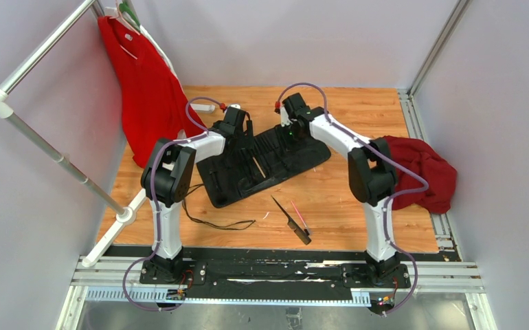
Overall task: Organize the makeup
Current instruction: Place the makeup brush in the storage box.
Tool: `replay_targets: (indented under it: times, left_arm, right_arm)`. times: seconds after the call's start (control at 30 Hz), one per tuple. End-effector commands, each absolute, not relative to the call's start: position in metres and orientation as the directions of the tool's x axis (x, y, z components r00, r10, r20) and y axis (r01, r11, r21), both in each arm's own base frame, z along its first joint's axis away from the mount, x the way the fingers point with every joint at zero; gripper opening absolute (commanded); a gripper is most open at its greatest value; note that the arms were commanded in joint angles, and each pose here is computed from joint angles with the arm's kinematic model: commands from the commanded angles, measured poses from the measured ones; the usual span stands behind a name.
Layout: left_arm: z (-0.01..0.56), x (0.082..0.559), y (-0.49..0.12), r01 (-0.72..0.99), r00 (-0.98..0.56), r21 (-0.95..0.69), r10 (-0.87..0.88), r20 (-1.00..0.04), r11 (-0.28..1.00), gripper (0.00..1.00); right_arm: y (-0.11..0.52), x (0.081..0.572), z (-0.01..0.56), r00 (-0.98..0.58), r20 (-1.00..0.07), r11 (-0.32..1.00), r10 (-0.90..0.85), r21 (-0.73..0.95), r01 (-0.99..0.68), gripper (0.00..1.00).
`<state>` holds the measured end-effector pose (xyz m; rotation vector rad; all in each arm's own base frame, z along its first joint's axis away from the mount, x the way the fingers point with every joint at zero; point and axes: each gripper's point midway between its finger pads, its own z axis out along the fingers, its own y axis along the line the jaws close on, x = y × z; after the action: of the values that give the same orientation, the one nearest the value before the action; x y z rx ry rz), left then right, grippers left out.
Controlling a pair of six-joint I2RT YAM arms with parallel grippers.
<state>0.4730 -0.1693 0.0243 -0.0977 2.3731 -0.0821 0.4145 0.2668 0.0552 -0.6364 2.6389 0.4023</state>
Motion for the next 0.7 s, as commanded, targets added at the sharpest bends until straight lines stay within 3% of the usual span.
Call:
replay_targets:
  times: [0.0, 0.27, 0.67]
  left_arm:
    - [-0.026, 0.434, -0.167, -0.034, -0.838, -0.09, -0.078, -0.54, 0.995, 0.94]
    - [-0.026, 0.434, -0.167, -0.034, -0.837, -0.093, -0.079, -0.542, 0.995, 0.95]
    - [-0.025, 0.434, -0.167, -0.037, -0.836, -0.092, -0.081, -0.543, 0.995, 0.95]
  right_arm:
    - [0.251, 0.407, 0.105, -0.777, -0.539, 0.869, -0.325, 0.155, -0.471, 0.41]
    - [0.231, 0.325, 0.126, -0.731, -0.566, 0.86, -0.381, 0.073, -0.505, 0.43]
    - [0.2, 0.22, 0.075, -0.757, -0.458, 0.851, -0.467, -0.001, -0.524, 0.43]
